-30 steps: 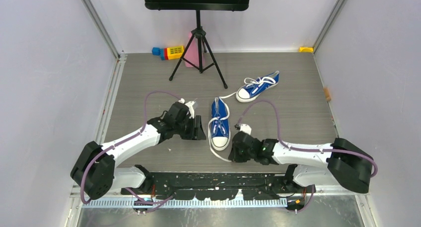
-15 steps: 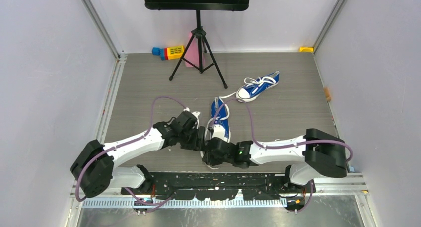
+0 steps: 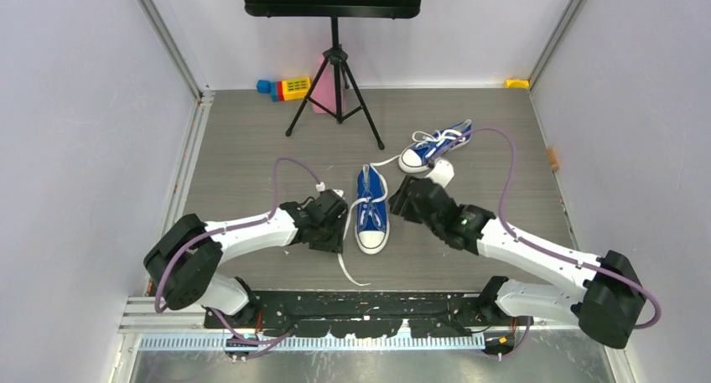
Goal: Tie the shoes
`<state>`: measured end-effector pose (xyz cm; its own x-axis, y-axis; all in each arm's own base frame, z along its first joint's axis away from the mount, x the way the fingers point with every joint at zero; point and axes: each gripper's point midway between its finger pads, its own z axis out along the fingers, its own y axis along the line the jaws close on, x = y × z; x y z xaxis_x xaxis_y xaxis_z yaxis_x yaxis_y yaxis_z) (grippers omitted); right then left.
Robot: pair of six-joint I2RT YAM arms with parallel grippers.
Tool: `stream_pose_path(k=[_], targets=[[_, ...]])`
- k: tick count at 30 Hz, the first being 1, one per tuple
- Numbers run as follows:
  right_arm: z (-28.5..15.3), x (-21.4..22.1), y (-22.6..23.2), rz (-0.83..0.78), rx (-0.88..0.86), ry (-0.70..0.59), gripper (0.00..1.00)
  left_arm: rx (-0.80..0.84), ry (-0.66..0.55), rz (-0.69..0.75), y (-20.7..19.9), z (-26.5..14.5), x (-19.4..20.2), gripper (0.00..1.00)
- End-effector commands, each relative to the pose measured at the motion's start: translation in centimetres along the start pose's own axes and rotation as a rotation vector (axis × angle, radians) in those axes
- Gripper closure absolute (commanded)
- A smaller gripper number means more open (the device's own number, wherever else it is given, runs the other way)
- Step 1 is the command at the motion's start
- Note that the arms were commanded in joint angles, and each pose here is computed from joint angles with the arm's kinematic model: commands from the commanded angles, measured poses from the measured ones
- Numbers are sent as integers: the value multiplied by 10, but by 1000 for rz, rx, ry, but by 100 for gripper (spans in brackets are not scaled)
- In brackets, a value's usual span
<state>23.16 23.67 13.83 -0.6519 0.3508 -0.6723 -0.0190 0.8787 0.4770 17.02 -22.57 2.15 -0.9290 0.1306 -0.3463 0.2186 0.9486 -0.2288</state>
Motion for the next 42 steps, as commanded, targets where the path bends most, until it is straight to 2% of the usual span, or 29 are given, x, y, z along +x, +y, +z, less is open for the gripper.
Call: stream_pose_path(k=[1,6,11,17,22,35,38,42], targets=[[17,-31,-30,2,82,-24,36,-75,-20,-4,10,14,-5,65],[61,-58,-41,75,135,14,31,-189,-21,37,28,12,-12,99],[105,-66,-36,46,161,57,31,-267,-57,55,42,-6,-26,100],[142,-66,-37,52,169,117,40,-140,-101,-7,38,-26,-45,100],[157,-55,-37,47,157,173,47,-63,-148,-9,27,-43,-58,100],[182,-32,-35,32,110,254,49,22,-195,-38,26,-66,-76,100],[188,-33,-43,-3,167,266,56,26,-198,-38,26,-70,-78,100],[192,-37,-55,-66,240,270,72,24,-206,-39,28,-74,-83,100]])
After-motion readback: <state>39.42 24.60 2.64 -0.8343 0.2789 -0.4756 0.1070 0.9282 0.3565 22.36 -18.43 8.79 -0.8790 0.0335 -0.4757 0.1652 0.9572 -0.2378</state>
